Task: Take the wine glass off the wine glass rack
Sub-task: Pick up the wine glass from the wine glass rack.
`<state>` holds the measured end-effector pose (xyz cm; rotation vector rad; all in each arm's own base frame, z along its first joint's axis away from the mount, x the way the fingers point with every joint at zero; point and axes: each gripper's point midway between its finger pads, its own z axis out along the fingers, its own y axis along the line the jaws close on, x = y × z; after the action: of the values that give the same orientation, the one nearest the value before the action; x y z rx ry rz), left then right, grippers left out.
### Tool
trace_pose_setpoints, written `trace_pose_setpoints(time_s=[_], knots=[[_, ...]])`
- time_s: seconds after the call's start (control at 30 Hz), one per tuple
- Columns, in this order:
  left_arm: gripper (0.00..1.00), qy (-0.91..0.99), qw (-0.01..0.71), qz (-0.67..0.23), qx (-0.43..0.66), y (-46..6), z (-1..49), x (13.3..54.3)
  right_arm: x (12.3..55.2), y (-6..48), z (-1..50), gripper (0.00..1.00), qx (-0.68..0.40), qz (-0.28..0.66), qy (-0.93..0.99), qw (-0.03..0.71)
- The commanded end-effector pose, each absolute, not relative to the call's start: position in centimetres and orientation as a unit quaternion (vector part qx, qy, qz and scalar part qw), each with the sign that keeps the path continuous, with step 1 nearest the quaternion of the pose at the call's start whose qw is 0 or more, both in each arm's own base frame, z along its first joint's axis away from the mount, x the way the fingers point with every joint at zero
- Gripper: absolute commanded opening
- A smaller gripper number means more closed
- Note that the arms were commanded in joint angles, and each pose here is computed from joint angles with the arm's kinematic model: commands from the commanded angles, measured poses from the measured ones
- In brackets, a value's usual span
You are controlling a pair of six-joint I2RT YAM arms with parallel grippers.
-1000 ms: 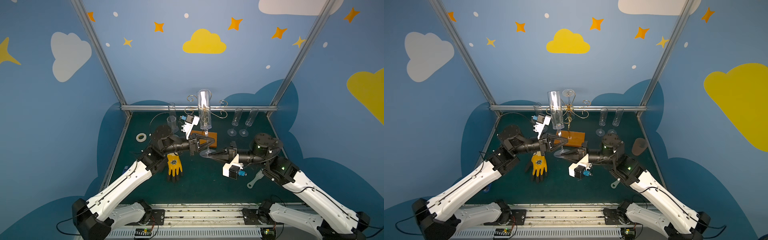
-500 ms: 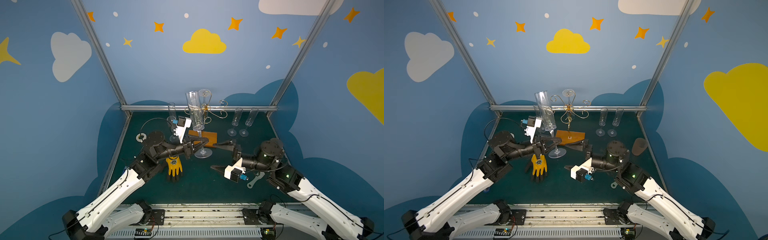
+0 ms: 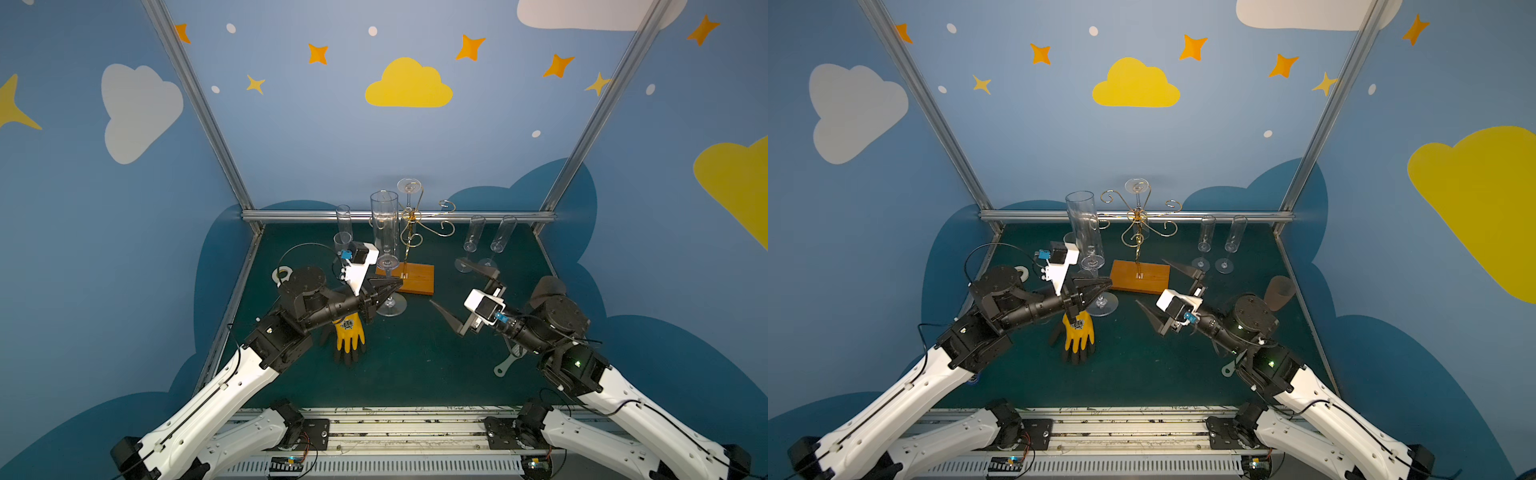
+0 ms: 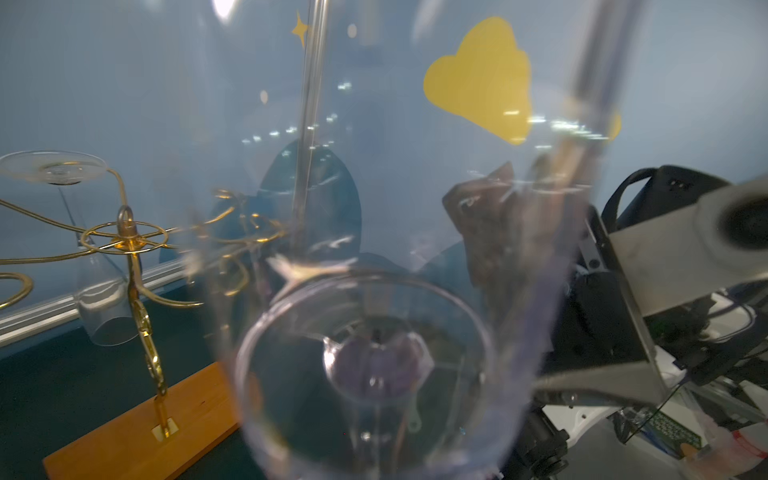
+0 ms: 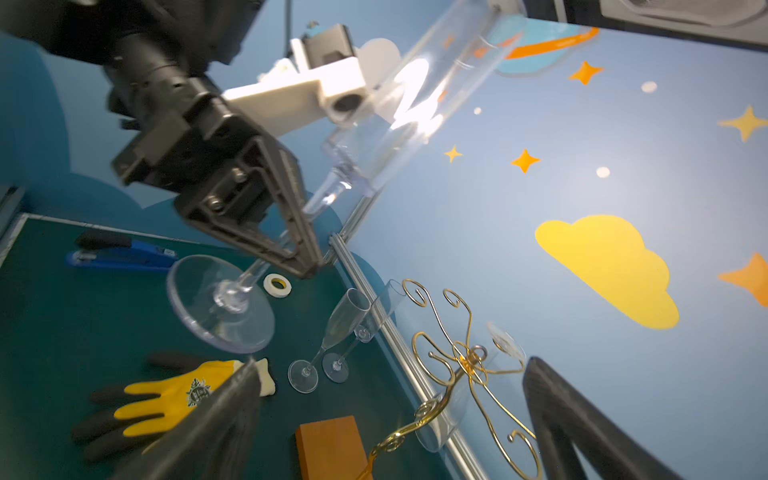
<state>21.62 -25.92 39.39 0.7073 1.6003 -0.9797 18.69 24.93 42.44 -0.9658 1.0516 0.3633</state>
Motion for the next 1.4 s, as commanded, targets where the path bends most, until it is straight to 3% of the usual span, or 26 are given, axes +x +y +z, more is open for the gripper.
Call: trace_pose_setpoints(time_s=[0.0,0.07,0.47,1.0,1.37], knots=[[0.02,0.662,0.569,-0.364,0.325,-24.7,40.2,21.2,22.5,20.9,45.0,0.97,-0.242,0.19,0.586,0.75],[0.02,0.666,0.569,-0.353,0.33,-24.5,39.8,21.2,23.6,19.6,44.9,0.97,-0.204,0.185,0.62,0.735],[0.02,0.665,0.561,-0.319,0.376,-26.4,38.1,21.0,23.5,20.2,44.6,0.97,-0.206,0.28,0.642,0.683],[0.03,0.654,0.557,-0.299,0.415,-28.6,37.3,19.8,20.5,23.8,46.4,0.97,-0.29,0.43,0.627,0.581],[0.02,0.659,0.551,-0.278,0.43,-28.9,36.4,19.7,20.8,24.8,46.4,0.95,-0.291,0.464,0.632,0.548]])
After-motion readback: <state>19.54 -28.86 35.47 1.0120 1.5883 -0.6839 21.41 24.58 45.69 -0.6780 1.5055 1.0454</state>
